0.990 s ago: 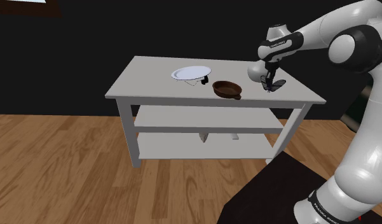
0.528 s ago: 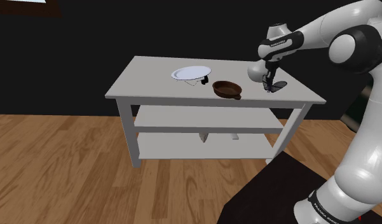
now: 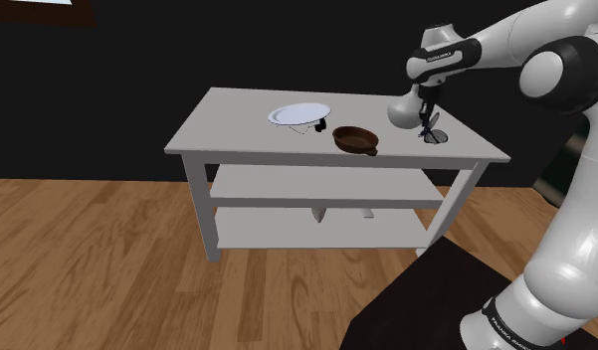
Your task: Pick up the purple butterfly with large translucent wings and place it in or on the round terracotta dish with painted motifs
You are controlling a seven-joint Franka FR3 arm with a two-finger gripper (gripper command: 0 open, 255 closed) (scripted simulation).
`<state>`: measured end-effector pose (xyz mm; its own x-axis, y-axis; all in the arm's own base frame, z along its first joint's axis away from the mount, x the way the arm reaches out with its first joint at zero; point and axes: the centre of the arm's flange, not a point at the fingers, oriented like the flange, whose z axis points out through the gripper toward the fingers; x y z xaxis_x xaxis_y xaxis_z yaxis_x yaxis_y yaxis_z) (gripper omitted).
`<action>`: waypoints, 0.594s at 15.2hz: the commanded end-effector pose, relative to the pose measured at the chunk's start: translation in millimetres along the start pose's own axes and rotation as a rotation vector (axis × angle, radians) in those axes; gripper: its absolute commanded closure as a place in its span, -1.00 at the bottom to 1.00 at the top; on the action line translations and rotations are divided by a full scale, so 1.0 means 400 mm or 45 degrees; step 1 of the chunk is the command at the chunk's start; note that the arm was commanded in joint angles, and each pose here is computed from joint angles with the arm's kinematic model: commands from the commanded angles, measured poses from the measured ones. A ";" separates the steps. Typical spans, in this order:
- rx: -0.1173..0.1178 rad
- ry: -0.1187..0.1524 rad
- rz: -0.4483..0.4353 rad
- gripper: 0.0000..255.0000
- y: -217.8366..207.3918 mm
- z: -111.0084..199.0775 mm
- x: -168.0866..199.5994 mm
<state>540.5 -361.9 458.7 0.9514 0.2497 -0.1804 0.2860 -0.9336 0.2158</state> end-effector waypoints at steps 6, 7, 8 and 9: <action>0.001 0.000 0.000 1.00 0.021 -0.091 -0.016; 0.001 0.000 0.000 1.00 0.024 -0.104 -0.018; 0.001 0.000 0.000 1.00 0.027 -0.117 -0.020; 0.001 0.000 0.000 1.00 0.030 -0.129 -0.023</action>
<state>541.0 -362.5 508.1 0.9513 0.2499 -0.1804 0.2861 -0.9336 0.2157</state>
